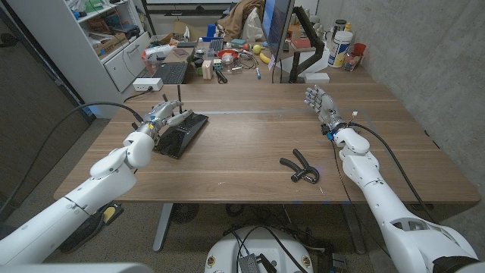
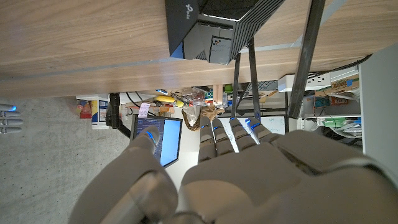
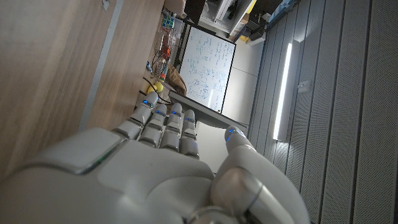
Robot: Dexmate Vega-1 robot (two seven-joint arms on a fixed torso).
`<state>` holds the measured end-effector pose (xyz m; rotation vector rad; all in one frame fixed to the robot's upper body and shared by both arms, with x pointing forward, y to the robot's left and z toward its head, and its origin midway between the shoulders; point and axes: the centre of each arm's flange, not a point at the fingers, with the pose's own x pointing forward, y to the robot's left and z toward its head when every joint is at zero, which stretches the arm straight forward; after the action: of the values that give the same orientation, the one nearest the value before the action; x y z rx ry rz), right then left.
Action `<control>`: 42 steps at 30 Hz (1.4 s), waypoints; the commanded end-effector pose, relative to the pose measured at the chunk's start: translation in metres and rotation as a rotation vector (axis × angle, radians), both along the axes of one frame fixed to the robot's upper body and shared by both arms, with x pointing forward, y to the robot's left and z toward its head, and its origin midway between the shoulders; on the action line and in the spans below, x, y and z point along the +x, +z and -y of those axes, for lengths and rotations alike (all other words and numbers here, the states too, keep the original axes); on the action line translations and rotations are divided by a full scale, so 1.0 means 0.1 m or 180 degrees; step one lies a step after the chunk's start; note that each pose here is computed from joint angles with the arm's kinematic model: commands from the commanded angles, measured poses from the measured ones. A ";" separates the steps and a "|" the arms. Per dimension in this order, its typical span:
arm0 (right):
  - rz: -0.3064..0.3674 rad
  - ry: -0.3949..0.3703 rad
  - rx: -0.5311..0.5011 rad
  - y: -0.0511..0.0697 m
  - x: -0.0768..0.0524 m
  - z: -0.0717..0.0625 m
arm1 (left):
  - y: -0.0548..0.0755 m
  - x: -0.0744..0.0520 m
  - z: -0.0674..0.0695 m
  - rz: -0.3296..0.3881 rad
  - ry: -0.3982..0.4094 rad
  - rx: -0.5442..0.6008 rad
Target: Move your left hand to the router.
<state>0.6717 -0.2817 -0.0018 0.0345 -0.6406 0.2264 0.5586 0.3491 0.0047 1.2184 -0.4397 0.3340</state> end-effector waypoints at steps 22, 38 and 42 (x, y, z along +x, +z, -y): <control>0.0018 -0.0020 0.0000 0.04 0.01 0.01 | -0.10 0.13 -0.04 -0.0101 0.0047 -0.0019; 0.0011 -0.0041 0.0011 0.03 0.01 0.02 | -0.18 0.23 -0.01 -0.0188 -0.0013 -0.0069; 0.0018 -0.0045 0.0006 0.04 0.01 0.03 | -0.20 0.24 -0.01 -0.0206 -0.0013 -0.0084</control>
<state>0.6725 -0.2832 0.0018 0.0313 -0.6460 0.2166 0.5780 0.3518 -0.0099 1.2093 -0.3917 0.3111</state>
